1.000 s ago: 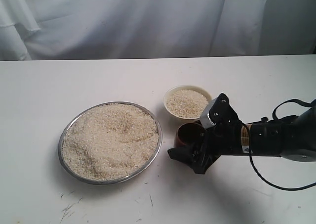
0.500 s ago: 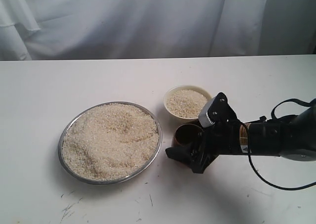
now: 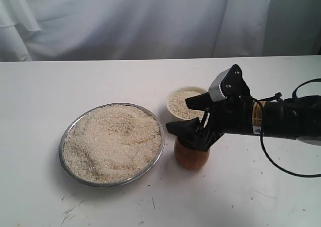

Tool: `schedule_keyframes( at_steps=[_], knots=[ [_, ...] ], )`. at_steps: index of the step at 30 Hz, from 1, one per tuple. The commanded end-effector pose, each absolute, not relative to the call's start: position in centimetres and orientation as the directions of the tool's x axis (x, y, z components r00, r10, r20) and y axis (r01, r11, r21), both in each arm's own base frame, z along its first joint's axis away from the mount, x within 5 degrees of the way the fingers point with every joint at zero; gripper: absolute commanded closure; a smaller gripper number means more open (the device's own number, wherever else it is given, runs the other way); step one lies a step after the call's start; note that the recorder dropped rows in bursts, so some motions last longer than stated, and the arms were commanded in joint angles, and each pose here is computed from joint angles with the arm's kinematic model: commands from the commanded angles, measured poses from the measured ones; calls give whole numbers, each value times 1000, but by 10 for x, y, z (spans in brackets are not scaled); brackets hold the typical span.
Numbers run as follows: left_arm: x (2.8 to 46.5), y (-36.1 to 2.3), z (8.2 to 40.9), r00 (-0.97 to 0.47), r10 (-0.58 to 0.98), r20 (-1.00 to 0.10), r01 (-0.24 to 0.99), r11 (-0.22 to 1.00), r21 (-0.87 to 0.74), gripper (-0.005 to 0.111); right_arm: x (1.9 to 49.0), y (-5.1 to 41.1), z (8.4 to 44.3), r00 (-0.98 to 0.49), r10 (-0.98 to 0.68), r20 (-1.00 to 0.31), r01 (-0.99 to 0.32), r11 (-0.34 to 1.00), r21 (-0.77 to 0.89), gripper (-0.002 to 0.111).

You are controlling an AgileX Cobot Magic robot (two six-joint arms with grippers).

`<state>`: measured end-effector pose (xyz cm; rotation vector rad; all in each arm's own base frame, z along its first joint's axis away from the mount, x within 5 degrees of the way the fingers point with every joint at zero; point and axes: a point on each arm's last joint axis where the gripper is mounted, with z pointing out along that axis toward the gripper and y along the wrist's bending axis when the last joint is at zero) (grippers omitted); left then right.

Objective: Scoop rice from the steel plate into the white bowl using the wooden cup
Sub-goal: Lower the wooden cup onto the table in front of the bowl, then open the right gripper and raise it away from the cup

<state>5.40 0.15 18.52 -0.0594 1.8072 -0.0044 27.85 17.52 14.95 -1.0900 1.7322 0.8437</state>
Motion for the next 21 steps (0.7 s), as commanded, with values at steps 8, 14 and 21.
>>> schedule_keyframes(
  at_steps=[8, 14, 21],
  knots=[
    [54, 1, 184, -228, -42, -973, -35, 999, -35, 107, 274, 172, 203, -212, -183, -960, -887, 449, 110, 61],
    [54, 1, 184, -228, -42, -973, -35, 999, -35, 107, 272, 166, 222, -287, -121, -950, -837, 514, 188, 94],
    [54, 1, 184, -228, -42, -973, -35, 999, -35, 107, 271, 154, 229, -322, -186, -928, -759, 636, 136, 108]
  ],
)
